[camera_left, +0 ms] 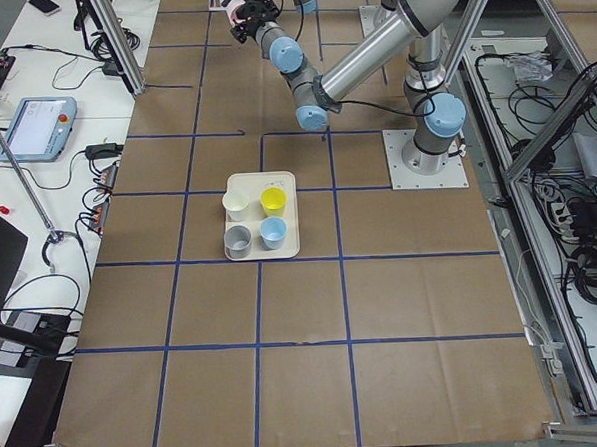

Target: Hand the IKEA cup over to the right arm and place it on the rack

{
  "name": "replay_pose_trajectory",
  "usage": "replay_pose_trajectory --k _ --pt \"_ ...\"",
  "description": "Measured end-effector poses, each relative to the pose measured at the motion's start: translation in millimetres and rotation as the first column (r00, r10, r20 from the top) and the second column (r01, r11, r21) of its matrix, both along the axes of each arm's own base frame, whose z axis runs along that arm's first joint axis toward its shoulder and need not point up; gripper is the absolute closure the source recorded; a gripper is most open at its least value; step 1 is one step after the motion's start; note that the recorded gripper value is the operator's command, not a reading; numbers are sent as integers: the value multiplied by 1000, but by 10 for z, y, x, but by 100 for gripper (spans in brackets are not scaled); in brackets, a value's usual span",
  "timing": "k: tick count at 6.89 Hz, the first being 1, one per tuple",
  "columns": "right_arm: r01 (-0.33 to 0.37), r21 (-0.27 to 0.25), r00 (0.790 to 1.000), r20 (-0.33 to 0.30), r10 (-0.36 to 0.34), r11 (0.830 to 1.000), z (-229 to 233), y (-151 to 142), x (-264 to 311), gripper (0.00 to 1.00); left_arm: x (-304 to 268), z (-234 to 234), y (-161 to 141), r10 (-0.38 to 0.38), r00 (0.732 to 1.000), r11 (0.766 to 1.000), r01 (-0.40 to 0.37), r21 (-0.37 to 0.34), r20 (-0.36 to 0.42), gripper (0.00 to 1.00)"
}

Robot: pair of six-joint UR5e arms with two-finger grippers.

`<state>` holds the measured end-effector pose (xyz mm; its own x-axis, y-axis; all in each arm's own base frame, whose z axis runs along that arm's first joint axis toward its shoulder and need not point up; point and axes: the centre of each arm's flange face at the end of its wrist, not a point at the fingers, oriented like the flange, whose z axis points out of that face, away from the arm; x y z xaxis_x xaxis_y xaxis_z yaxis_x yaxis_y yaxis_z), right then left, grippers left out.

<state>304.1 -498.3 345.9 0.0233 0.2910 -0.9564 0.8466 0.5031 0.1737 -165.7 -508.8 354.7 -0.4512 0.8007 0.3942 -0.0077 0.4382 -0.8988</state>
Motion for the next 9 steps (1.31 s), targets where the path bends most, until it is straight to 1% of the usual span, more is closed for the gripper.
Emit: replay_pose_trajectory --k 1,2,3,4,5,6,7,8,9 --pt "2 -12 1000 -19 -3 1000 -6 -44 -44 58 73 36 -40 47 999 998 -47 48 16 1" --pt "-3 -34 999 -54 1 999 -10 -110 -137 61 176 129 -65 102 994 989 -106 106 42 1" --pt "-25 -76 994 -108 17 997 16 -201 -303 63 274 240 -66 161 983 969 -174 176 83 1" --pt "-55 -139 980 -197 27 989 50 -317 -535 64 359 293 -70 222 964 937 -253 240 149 1" --pt "-84 -208 949 -316 14 975 69 -441 -808 64 442 277 -92 277 934 899 -335 283 227 1" --pt "-113 -274 894 -448 -23 955 80 -553 -1095 64 536 221 -141 326 888 848 -426 315 325 1" --pt "-150 -331 815 -576 -73 932 96 -644 -1380 64 631 193 -196 357 828 788 -516 336 433 1" --pt "-208 -379 697 -704 -135 902 125 -719 -1674 68 715 229 -244 365 764 721 -594 357 532 1" --pt "-286 -406 557 -808 -194 868 159 -771 -1940 70 774 302 -282 356 719 659 -646 385 597 1"
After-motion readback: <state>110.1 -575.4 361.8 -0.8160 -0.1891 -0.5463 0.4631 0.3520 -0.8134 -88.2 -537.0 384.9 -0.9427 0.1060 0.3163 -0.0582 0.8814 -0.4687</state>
